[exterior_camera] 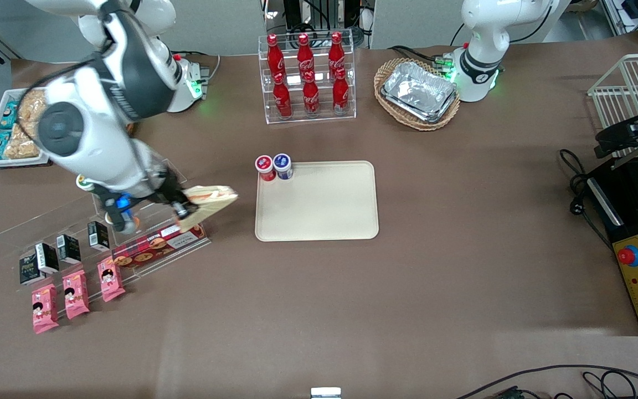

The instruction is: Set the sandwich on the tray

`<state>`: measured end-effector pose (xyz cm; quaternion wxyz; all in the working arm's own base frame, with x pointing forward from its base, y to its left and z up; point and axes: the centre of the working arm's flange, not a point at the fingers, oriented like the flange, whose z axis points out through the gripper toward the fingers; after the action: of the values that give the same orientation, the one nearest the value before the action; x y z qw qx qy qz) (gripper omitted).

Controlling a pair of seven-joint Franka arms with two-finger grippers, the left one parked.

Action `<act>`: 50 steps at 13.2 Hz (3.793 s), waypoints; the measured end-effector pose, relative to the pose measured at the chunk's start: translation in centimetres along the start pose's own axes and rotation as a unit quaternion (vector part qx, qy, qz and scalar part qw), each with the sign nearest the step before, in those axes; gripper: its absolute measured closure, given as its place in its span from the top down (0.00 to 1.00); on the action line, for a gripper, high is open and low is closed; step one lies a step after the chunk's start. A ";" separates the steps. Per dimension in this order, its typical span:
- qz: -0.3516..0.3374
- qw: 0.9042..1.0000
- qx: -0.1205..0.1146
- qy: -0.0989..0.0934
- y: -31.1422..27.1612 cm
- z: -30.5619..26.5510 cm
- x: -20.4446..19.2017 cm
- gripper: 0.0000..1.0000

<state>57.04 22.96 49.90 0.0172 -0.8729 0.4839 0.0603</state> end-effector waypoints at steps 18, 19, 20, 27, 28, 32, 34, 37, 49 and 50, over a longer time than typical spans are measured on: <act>0.119 0.993 0.012 0.001 -7.8 22.5 -18.1 0.45; 0.121 0.993 0.011 0.002 -7.8 23.2 -18.0 0.45; 0.124 0.992 0.011 0.002 -7.9 23.9 -17.9 0.45; 0.141 0.990 0.022 -0.001 -8.4 27.0 -18.1 0.46; 0.142 0.990 0.021 -0.001 -8.3 27.2 -18.3 0.47; 0.144 0.989 0.024 -0.001 -8.4 27.7 -18.5 0.55; 0.144 0.989 0.024 -0.001 -8.4 28.1 -18.4 0.66; 0.147 0.989 0.028 -0.001 -8.7 27.8 -18.1 0.94; -0.133 0.990 0.019 0.038 -4.7 6.7 0.2 1.00; -0.167 0.985 0.013 0.050 -3.9 5.5 2.2 1.00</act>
<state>60.96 23.65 44.08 0.0139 -0.9431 0.3322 0.0069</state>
